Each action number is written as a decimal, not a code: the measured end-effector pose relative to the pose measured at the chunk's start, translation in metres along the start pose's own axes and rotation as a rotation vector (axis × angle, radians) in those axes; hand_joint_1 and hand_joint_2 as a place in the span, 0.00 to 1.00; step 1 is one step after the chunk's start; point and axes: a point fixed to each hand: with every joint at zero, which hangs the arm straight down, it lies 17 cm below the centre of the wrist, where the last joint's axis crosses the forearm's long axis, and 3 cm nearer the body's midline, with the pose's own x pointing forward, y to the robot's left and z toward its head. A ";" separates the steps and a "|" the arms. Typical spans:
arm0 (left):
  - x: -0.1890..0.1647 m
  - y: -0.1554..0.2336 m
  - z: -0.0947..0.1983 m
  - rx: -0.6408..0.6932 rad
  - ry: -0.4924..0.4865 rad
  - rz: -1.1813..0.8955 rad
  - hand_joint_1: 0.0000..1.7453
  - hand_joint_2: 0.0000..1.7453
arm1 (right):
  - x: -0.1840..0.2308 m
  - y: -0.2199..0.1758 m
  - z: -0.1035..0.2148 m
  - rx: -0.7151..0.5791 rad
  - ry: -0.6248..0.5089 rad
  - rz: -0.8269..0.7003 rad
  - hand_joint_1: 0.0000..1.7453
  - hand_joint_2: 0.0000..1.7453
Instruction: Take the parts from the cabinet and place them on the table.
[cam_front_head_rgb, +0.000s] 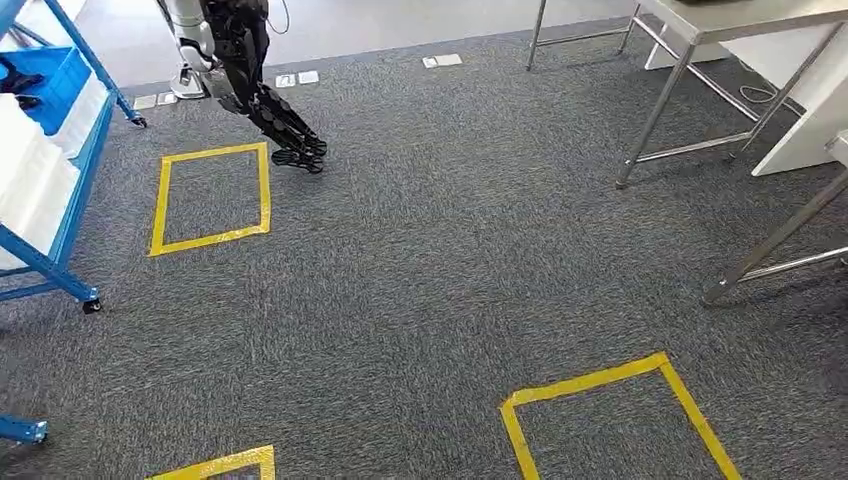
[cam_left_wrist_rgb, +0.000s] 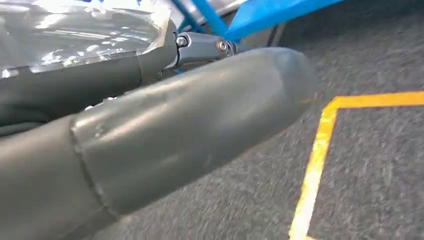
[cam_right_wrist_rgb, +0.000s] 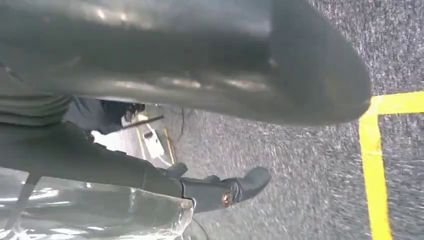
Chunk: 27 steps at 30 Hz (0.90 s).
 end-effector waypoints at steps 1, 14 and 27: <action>0.001 0.000 0.000 -0.001 -0.003 0.002 0.00 0.00 | -0.001 0.000 0.000 0.001 0.001 0.000 0.00 0.00; 0.007 0.000 0.000 -0.001 -0.007 0.015 0.00 0.00 | 0.005 -0.001 0.001 -0.003 -0.007 0.000 0.00 0.00; 0.005 -0.004 0.001 -0.013 -0.008 0.020 0.00 0.00 | 0.004 -0.003 0.000 -0.007 -0.011 0.006 0.00 0.00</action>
